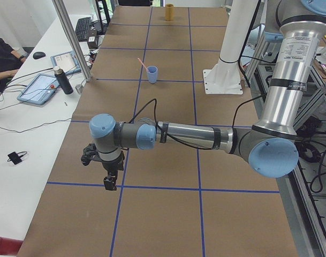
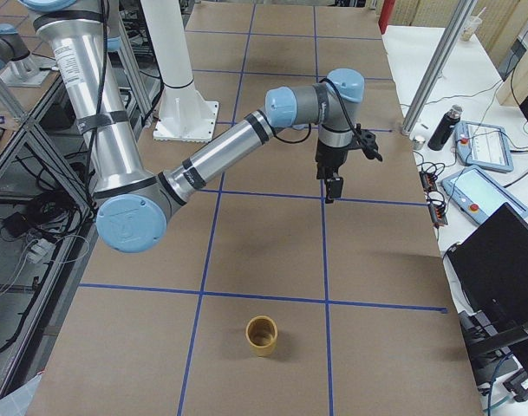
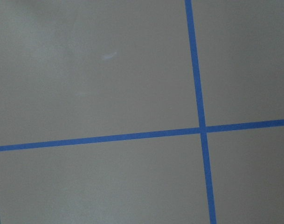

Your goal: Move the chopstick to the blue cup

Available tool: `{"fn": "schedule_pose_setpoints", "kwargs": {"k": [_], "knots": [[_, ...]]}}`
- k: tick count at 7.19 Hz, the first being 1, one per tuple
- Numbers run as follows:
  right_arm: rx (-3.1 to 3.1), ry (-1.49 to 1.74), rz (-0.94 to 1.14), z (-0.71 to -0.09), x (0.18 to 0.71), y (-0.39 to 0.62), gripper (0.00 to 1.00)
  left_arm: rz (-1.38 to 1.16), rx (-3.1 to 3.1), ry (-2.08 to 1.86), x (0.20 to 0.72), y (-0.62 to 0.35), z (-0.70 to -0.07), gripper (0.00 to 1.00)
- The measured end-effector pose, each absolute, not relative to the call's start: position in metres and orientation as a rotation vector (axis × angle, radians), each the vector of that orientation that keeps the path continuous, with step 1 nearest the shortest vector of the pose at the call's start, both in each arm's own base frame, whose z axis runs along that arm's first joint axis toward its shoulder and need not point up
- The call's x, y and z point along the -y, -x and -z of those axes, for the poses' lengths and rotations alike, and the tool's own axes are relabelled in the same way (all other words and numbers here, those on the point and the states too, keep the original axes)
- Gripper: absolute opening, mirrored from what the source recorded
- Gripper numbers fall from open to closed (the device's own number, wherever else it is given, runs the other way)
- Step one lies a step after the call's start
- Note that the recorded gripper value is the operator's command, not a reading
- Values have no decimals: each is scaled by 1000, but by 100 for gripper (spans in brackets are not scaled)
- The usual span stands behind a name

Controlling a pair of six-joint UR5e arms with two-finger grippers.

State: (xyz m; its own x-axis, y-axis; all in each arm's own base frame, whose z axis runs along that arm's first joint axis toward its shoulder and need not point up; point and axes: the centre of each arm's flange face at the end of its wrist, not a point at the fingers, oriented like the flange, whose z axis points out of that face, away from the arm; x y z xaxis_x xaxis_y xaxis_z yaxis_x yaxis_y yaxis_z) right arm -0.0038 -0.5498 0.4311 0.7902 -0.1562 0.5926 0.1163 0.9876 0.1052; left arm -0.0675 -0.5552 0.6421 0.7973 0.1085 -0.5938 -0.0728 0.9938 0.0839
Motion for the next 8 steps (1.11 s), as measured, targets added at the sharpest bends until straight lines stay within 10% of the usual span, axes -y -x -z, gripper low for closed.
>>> {"fn": "schedule_pose_setpoints", "kwargs": {"k": [8], "knots": [[724,-25,116,-646,510,-92,100,-19,-720,-52,513,109,-695,99]]}}
